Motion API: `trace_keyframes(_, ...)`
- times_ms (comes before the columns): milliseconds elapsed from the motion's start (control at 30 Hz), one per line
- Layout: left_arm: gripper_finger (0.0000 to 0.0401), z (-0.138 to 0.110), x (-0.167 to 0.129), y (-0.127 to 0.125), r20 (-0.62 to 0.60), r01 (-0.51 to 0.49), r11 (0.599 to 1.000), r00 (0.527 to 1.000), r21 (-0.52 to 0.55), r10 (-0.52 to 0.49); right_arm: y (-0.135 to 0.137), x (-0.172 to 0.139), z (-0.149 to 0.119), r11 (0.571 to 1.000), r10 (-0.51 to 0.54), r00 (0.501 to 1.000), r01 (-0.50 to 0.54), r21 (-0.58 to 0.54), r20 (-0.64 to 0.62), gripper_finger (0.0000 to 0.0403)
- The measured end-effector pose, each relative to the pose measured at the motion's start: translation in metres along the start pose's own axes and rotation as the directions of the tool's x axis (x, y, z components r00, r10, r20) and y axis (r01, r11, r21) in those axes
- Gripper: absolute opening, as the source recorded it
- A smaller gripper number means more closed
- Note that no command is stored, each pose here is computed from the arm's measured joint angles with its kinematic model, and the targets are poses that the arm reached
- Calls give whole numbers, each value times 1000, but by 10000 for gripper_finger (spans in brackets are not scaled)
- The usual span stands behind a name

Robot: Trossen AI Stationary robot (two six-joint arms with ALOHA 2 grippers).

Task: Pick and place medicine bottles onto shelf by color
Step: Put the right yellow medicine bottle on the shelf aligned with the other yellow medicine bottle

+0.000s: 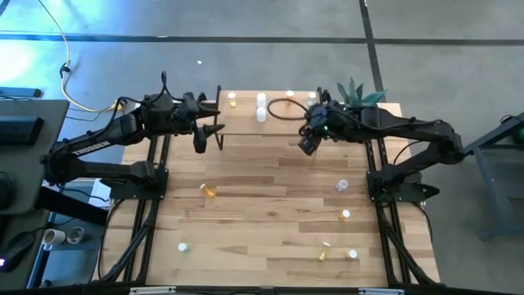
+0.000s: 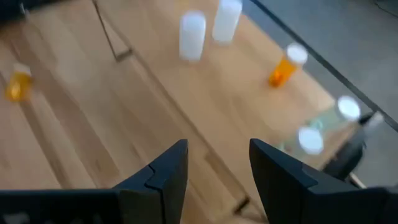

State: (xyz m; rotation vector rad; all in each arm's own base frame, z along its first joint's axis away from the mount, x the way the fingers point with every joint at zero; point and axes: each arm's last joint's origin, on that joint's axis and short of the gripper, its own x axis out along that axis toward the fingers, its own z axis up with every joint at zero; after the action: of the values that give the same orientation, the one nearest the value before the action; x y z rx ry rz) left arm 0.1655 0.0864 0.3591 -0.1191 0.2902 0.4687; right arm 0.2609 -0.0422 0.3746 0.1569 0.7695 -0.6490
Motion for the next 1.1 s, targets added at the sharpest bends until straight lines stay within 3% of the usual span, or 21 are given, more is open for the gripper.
trace_keyframes(133,234,1,-3,-7,10,33,999,999,-22,-33,1,-3,-22,999,4,999,-6,-39,-53,163)
trace_keyframes(267,234,1,-4,-14,13,73,997,997,-10,-73,-4,-8,-48,999,38,996,-39,-6,-79,163)
trace_keyframes(467,234,0,-5,-23,8,118,993,993,-22,-118,-19,-22,-82,985,102,991,-89,146,-83,163)
trace_keyframes(733,234,-1,-4,-28,0,140,980,990,-143,-142,-33,-26,-117,912,165,976,-95,398,-145,163)
trace_keyframes(1000,234,-2,-6,-38,-6,187,962,981,-201,-192,-37,-22,-144,874,165,931,14,485,-324,163)
trace_keyframes(1100,234,-2,-7,-42,-8,204,958,978,-203,-210,-31,-22,-151,870,208,907,-1,493,-365,163)
